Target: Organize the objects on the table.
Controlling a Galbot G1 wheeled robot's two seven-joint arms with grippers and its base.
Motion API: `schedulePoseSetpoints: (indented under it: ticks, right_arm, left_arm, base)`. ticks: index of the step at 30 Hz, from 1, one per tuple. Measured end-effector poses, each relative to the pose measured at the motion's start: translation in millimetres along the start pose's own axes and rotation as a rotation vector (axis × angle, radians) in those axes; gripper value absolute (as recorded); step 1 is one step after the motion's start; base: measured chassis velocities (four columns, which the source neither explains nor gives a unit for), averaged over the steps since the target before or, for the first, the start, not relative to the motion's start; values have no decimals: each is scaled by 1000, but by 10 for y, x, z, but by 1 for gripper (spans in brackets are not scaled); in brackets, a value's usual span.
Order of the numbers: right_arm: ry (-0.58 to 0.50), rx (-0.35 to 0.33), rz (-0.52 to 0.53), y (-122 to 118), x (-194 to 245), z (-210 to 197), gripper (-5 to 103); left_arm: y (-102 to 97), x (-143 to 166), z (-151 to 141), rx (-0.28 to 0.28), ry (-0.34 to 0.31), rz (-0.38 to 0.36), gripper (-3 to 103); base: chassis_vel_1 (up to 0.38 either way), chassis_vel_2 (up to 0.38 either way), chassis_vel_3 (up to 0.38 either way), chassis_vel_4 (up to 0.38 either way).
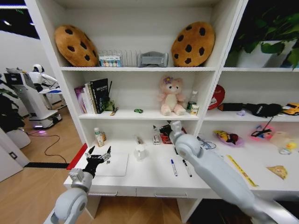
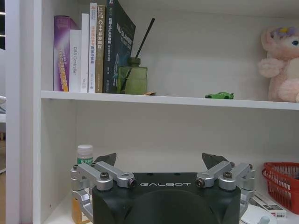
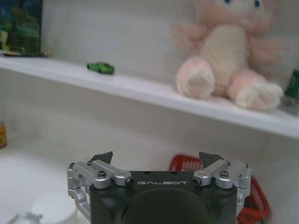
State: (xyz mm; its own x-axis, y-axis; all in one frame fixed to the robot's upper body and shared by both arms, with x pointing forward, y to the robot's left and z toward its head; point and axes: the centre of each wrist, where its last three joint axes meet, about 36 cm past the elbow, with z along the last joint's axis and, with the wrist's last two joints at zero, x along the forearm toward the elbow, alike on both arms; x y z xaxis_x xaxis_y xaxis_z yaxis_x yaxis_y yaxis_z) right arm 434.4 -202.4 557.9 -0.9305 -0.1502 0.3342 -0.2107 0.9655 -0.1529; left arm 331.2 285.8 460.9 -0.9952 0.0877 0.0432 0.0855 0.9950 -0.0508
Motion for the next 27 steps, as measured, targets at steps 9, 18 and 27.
schedulePoseSetpoints:
  ticks: [9, 18, 27]
  right_arm:
    - [161, -175, 111, -290, -73, 783, 100]
    - [321, -294, 143, 26, -632, 1394, 100]
    - [342, -296, 180, 391, -848, 1499, 100]
  left_arm:
    - [0, 0, 0, 0, 0, 0, 100]
    - [0, 0, 0, 0, 0, 1, 100]
    - [0, 0, 0, 0, 0, 1, 100]
  base:
    - [0, 0, 0, 0]
    - [0, 0, 0, 0]
    - [0, 0, 0, 0]
